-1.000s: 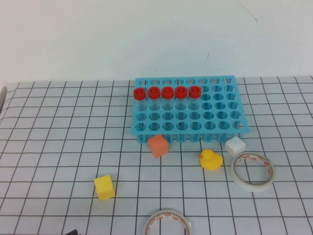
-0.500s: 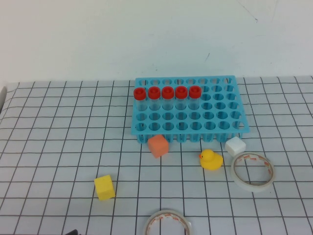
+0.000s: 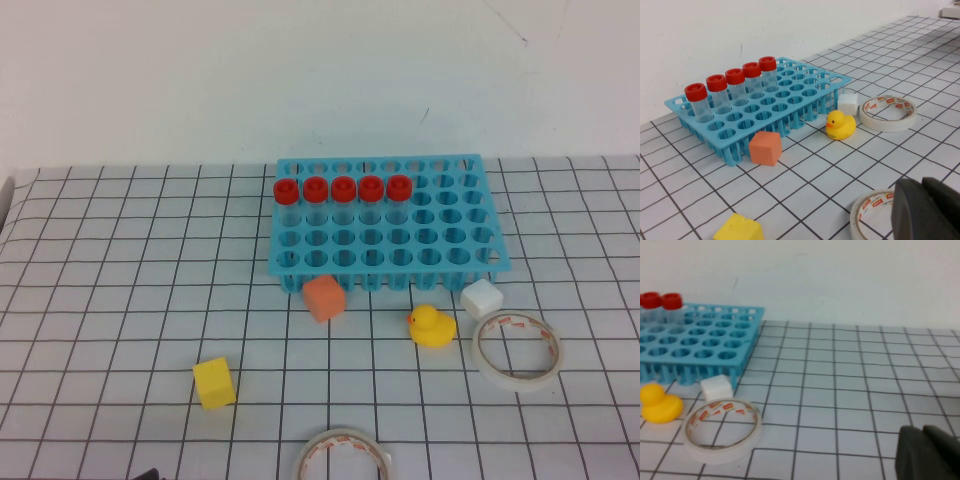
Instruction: Place the test tubes
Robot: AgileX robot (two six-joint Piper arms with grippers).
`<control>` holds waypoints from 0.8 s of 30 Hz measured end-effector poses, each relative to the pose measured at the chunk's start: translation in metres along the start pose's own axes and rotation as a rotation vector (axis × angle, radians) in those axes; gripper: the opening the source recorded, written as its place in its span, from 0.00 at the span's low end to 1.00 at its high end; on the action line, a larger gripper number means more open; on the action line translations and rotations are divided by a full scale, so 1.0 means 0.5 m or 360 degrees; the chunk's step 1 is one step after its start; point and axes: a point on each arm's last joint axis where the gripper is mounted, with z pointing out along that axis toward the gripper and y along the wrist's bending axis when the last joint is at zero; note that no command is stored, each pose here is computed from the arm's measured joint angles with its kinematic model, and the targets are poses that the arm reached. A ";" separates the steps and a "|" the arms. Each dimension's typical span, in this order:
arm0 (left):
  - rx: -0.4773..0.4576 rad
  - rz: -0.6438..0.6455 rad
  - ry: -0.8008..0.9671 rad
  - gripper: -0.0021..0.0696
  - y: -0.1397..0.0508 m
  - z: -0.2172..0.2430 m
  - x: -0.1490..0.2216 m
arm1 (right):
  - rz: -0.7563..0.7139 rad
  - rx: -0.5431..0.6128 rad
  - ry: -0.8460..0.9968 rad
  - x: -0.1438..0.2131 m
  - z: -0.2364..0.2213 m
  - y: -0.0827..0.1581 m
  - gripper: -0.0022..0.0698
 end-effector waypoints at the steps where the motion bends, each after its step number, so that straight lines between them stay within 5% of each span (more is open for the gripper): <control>1: 0.0000 0.0000 0.0000 0.03 0.000 0.000 0.000 | 0.0014 0.0029 -0.0005 0.002 -0.003 -0.002 0.03; 24: 0.0000 0.0000 0.0000 0.03 0.000 0.000 0.000 | 0.0100 0.0083 0.0186 0.065 -0.010 -0.004 0.03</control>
